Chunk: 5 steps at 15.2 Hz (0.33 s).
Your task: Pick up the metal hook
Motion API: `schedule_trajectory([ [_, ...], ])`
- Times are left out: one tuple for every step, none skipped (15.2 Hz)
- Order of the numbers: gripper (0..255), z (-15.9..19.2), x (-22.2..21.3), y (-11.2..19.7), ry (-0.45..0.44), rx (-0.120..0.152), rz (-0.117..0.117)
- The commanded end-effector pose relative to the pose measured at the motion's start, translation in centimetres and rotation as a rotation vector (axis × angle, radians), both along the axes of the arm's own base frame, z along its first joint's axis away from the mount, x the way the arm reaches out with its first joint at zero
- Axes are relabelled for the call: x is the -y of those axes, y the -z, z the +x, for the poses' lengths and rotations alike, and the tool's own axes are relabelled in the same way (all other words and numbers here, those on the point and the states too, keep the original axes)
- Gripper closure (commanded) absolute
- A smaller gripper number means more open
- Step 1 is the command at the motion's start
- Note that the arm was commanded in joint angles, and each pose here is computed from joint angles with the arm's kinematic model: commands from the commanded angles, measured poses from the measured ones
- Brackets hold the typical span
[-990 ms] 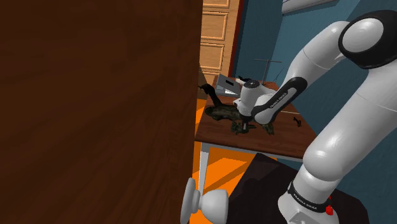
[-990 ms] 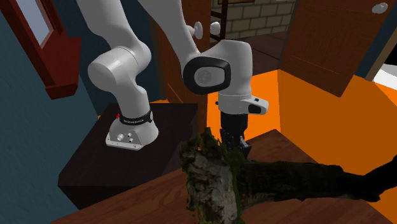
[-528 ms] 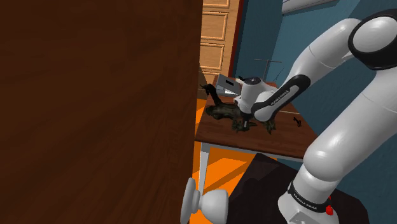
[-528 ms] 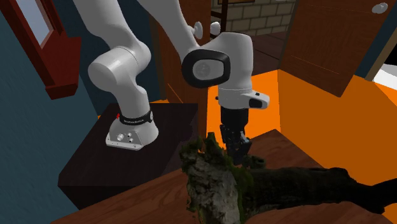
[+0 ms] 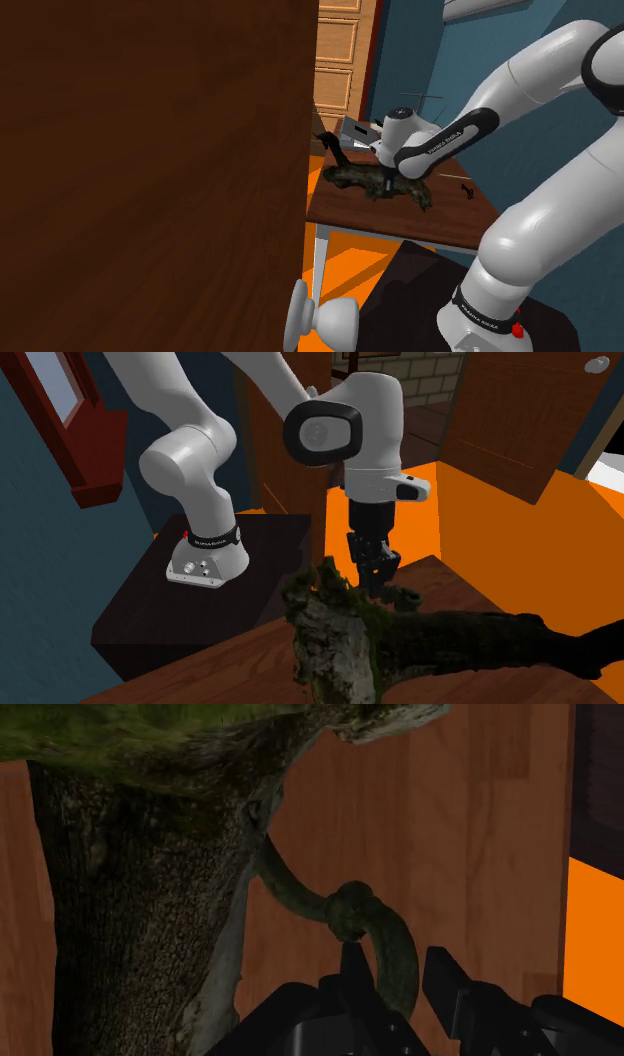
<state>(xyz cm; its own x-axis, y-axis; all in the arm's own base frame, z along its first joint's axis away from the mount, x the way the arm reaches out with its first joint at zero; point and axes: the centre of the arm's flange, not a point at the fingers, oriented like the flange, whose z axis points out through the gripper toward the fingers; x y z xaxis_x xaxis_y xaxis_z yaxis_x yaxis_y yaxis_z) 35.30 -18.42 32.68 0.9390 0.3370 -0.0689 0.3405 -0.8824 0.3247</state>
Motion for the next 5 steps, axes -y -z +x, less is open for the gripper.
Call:
schedule_trajectory([
  [255, 0.0, 0.0, -1.3, -0.001, 0.002, -0.001],
  [255, 0.0, 0.0, -1.8, -0.001, 0.002, -0.001],
  [255, 0.0, 0.0, -2.3, -0.001, 0.002, -0.001],
  [255, 0.0, 0.0, -2.4, -0.001, 0.002, -0.001],
  [255, 0.0, 0.0, -2.4, -0.001, 0.002, -0.001],
])
